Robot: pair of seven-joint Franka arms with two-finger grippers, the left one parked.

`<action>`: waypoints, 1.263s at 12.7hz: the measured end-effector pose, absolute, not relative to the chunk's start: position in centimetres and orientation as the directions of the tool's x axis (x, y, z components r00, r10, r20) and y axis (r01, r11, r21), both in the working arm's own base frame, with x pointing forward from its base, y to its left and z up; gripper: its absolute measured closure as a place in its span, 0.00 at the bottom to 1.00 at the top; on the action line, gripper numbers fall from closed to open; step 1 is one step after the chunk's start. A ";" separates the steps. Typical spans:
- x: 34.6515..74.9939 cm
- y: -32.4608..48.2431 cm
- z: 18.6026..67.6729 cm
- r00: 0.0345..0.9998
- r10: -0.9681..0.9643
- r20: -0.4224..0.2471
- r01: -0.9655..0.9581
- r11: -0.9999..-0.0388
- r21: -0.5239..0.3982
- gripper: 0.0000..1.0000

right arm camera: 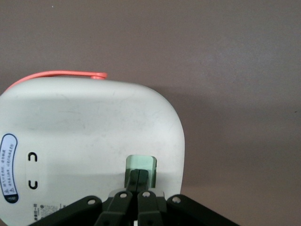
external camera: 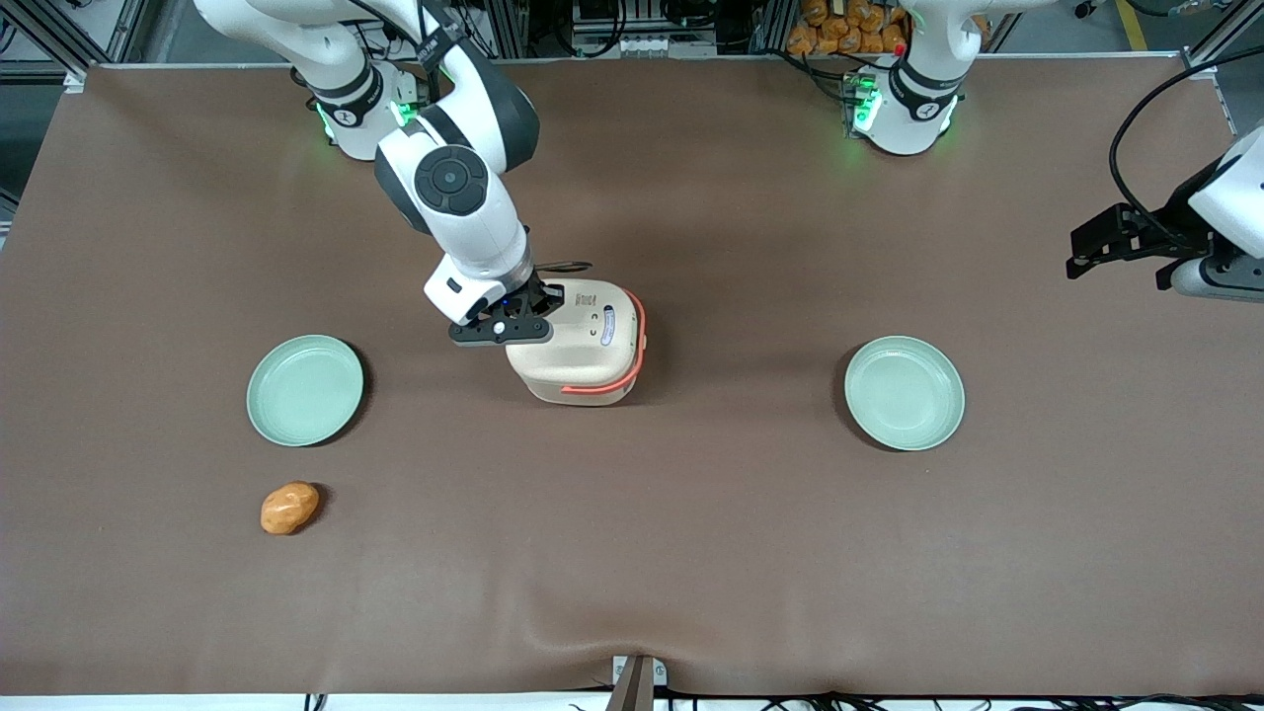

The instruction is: Press rice cooker button with right arm

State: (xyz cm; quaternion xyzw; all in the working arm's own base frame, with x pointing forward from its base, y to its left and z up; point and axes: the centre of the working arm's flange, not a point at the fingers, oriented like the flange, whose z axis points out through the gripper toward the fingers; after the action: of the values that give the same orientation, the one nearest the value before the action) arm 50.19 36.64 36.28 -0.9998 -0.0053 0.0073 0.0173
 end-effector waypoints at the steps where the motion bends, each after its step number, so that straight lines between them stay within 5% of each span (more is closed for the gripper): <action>1: 50.3 36.6 36.6 1.000 -0.007 -0.014 -0.008 -0.999 -0.034 0.92; 5: 52.2 35.3 48.4 0.994 -0.101 -0.034 -0.101 -0.995 -0.024 0.44; 9: 53.9 26.4 60.2 0.969 -0.248 0.018 -0.247 -0.968 -0.033 0.01; 12: 54.8 17.7 62.8 0.946 -0.325 0.002 -0.325 -0.946 -0.001 0.00; 16: 55.2 7.7 64.4 0.982 -0.188 -0.019 -0.187 -0.982 0.012 0.00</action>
State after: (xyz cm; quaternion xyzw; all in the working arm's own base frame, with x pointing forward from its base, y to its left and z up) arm 55.21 7.75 64.42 -0.9955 0.0942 0.0098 -0.0049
